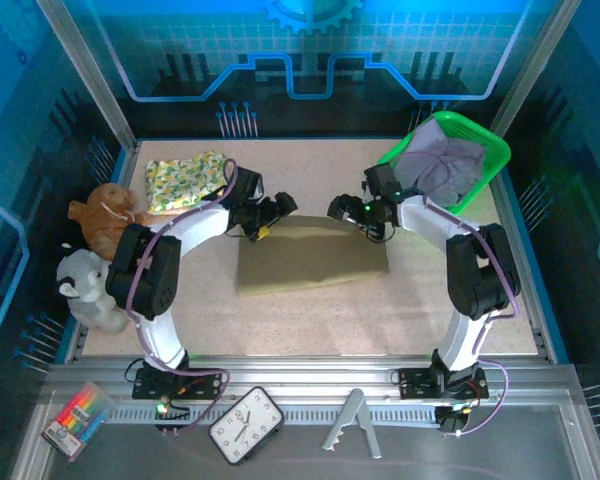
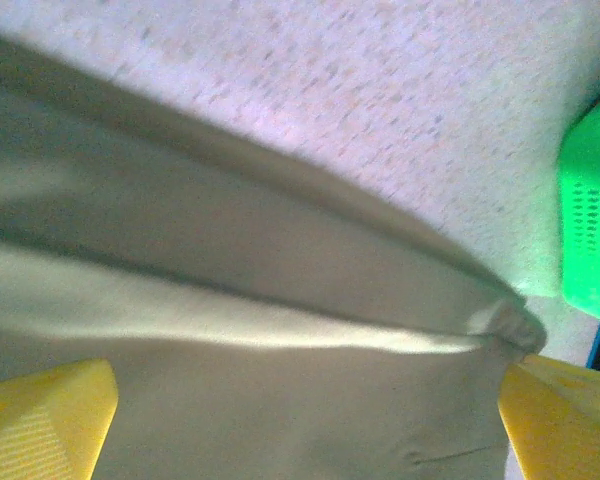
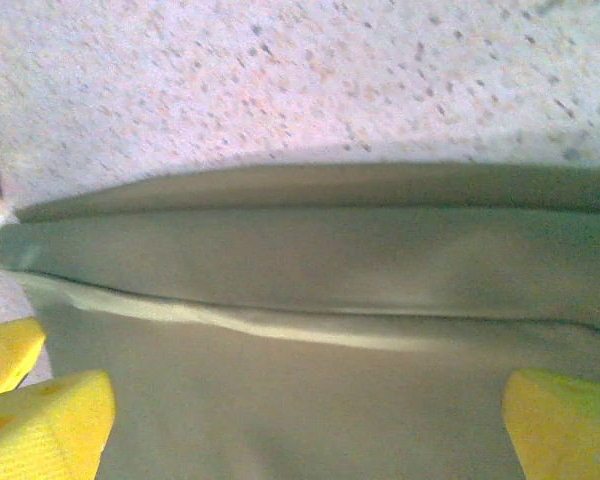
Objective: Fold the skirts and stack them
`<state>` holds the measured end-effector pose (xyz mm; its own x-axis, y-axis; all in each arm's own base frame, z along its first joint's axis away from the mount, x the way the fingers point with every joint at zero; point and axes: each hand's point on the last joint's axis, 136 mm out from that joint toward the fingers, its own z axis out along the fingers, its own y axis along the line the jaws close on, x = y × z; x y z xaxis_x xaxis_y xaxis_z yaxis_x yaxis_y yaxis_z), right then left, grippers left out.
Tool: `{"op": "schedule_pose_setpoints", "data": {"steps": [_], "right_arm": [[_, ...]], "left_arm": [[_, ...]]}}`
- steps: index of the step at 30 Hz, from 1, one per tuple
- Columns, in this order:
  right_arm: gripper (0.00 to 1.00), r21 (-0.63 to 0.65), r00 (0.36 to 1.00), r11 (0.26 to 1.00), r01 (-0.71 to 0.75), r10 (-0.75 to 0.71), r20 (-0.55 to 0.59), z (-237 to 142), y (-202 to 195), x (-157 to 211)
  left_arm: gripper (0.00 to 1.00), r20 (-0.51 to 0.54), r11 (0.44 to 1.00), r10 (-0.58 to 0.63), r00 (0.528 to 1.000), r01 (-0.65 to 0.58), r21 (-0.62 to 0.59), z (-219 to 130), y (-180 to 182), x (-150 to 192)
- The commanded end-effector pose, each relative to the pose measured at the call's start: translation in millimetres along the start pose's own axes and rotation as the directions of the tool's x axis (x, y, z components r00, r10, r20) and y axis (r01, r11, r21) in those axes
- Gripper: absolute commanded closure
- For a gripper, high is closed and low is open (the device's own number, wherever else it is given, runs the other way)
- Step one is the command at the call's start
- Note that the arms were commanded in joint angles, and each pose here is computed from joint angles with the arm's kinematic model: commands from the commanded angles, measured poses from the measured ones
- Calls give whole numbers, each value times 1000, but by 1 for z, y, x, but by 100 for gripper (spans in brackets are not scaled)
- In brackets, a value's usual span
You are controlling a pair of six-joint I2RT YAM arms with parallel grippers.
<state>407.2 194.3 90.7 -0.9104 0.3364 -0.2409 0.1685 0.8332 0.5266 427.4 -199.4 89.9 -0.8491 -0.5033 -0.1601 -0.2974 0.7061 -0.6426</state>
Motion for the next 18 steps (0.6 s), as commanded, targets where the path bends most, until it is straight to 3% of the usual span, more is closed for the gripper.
{"op": "schedule_pose_setpoints", "data": {"steps": [1,7,12,18], "right_arm": [[0,4,999,999,-41,41,1,17,5,-10],[0,106,997,992,-71,72,-10,46,-28,-17],[0,240,994,964,-112,108,31,47,-77,-24],[0,258,997,964,-71,62,42,31,-77,-29]], "left_arm": [[1,-19,999,-46,999,46,-14,21,3,-10],[1,23,989,-86,996,88,-115,49,39,-37],[1,28,963,-113,993,116,-243,52,80,-34],[1,38,958,-49,998,58,-283,39,80,-39]]}}
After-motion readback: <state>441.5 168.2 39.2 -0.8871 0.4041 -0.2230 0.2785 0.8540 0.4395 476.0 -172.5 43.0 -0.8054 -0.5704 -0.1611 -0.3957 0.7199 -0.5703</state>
